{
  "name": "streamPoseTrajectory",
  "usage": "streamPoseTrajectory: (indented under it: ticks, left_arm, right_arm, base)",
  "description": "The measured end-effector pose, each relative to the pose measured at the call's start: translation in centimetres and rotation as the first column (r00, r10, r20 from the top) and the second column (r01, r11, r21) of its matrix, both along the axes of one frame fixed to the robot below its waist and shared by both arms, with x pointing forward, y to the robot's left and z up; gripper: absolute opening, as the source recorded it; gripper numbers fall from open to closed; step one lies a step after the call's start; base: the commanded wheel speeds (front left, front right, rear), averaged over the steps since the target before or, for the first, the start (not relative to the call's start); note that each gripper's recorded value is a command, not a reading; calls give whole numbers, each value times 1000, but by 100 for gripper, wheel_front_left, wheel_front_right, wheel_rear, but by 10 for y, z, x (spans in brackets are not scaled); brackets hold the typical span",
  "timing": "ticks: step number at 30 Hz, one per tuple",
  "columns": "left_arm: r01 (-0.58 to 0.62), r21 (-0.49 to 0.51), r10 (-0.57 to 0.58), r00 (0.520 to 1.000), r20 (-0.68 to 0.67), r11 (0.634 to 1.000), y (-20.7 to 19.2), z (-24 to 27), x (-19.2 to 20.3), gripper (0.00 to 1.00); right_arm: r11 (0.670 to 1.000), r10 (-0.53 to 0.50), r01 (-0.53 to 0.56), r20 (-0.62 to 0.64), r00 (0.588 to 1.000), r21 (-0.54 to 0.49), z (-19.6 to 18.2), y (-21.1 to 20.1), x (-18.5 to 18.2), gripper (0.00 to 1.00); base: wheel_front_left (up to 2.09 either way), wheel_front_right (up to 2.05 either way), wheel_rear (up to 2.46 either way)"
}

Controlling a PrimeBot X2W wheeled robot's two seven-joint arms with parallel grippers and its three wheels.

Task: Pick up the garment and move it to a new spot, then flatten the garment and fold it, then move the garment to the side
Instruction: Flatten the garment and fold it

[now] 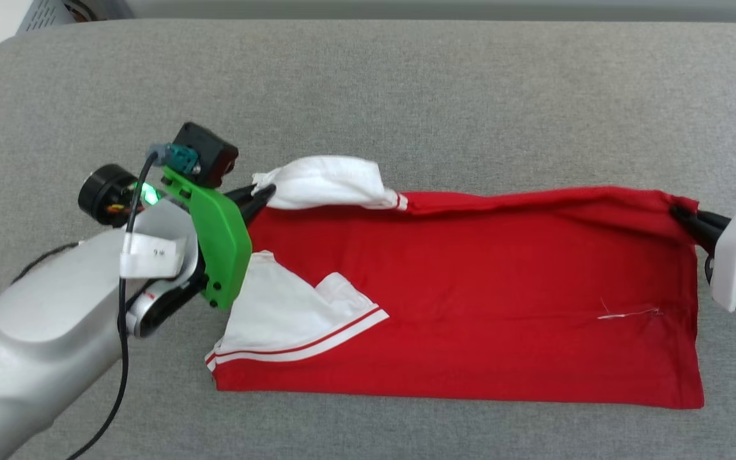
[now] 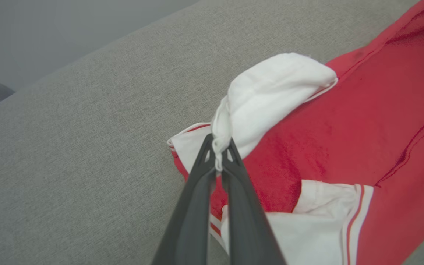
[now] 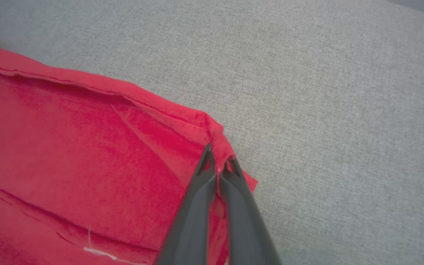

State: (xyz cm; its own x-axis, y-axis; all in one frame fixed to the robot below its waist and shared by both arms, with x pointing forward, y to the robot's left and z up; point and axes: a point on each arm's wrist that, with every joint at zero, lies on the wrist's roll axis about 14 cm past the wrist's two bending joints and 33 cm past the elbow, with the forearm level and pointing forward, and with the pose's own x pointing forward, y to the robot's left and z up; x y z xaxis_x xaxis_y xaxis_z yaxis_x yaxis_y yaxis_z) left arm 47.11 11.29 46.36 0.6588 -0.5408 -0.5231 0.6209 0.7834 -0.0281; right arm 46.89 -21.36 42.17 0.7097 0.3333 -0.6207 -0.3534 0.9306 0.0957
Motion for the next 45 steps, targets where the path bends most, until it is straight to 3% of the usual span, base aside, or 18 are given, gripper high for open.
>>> streamPoseTrajectory:
  ticks: [17, 31, 32, 33, 34, 40, 45]
  left_arm:
    - [-97, -11, 94, 984, -154, 995, 17, -39, -104, 0]
    - [-172, -27, 161, 960, -229, 985, 22, -74, -119, 0]
    - [-175, -29, 165, 961, -223, 984, 23, -73, -118, 3]
    - [-182, -32, 172, 962, -211, 983, 24, -72, -116, 49]
    - [-193, -40, 183, 965, -185, 980, 26, -69, -113, 100]
    - [-254, -102, 255, 967, -3, 962, 34, -38, -93, 100]
    - [-325, -149, 348, 921, 173, 934, 45, -5, -76, 100]
  right_arm:
    - [996, -14, 15, -9, 1000, 89, -9, 1, -83, 0]
    - [988, -48, 71, -165, 985, 137, -47, 8, -121, 0]
    - [987, -50, 74, -162, 985, 140, -46, 9, -120, 10]
    - [986, -54, 77, -157, 986, 147, -44, 9, -120, 45]
    - [984, -60, 83, -150, 987, 157, -41, 10, -119, 100]
    - [968, -97, 106, -49, 994, 226, -4, 5, -103, 100]
    - [966, -150, 143, 19, 988, 215, 25, -21, -88, 100]
  base:
    - [0, 0, 0]
    - [0, 0, 0]
    - [0, 0, 0]
    - [0, 0, 0]
    - [0, 0, 0]
    - [0, 0, 0]
    - [0, 0, 0]
